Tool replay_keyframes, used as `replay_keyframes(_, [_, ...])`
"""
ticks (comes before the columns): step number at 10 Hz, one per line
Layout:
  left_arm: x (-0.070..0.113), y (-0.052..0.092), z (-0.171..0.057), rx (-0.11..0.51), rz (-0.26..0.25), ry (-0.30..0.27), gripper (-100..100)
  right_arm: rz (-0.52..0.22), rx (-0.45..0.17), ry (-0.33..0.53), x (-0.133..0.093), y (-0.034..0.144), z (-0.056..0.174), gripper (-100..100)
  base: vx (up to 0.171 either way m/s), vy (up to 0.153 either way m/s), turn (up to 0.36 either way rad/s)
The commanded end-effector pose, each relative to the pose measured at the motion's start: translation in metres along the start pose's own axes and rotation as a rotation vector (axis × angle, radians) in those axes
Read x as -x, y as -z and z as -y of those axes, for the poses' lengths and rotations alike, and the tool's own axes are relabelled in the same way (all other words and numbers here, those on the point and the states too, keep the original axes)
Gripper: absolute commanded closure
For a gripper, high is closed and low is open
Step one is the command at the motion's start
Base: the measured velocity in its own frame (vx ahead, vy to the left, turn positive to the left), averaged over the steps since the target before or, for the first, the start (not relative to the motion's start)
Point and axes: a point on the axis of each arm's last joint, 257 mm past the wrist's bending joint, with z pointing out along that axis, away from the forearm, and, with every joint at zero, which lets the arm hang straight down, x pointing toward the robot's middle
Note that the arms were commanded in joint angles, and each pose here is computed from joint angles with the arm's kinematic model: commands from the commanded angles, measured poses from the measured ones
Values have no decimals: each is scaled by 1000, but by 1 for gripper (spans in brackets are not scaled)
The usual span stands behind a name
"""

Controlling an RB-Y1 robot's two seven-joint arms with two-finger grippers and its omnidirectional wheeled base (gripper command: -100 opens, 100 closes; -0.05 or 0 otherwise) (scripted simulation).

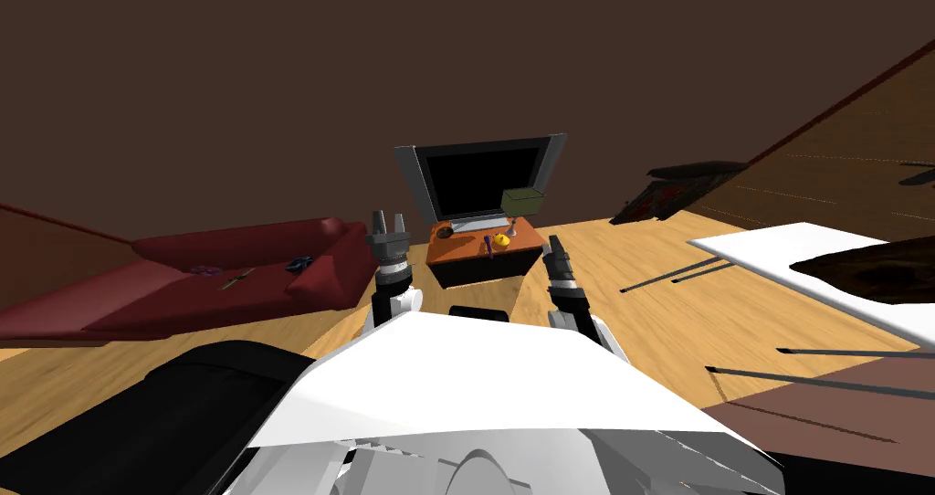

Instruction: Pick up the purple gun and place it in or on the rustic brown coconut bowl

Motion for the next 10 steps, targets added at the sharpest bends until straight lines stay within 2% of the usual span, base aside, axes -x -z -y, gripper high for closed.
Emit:
replay_keyframes(1, [0, 0, 0, 0, 0, 0, 0, -39, -90, 56, -15, 9, 34, -100, -65, -42, 308])
replay_keyframes(2, [0, 0, 0, 0, 0, 0, 0, -63, -141, 88, -21, 14, 53, -100, -66, -45, 371])
replay_keyframes(3, [0, 0, 0, 0, 0, 0, 0, -64, -149, 88, -21, 16, 56, -100, -44, -32, 99])
replay_keyframes(4, [0, 0, 0, 0, 0, 0, 0, -92, -208, 120, -28, 23, 79, -100, -34, -12, 204])
replay_keyframes(5, [0, 0, 0, 0, 0, 0, 0, -92, -208, 120, -28, 23, 79, -100, -24, -11, 111])
replay_keyframes(6, [0, 0, 0, 0, 0, 0, 0, -122, -270, 153, -34, 32, 103, -100, -27, -9, 240])
replay_keyframes(7, [0, 0, 0, 0, 0, 0, 0, -122, -270, 153, -34, 32, 103, -100, -22, -14, 119])
replay_keyframes(9, [0, 0, 0, 0, 0, 0, 0, -185, -377, 221, -45, 51, 145, -100, -23, -12, 326])
replay_keyframes(10, [0, 0, 0, 0, 0, 0, 0, -188, -397, 222, -45, 55, 151, -100, -18, -18, 122])
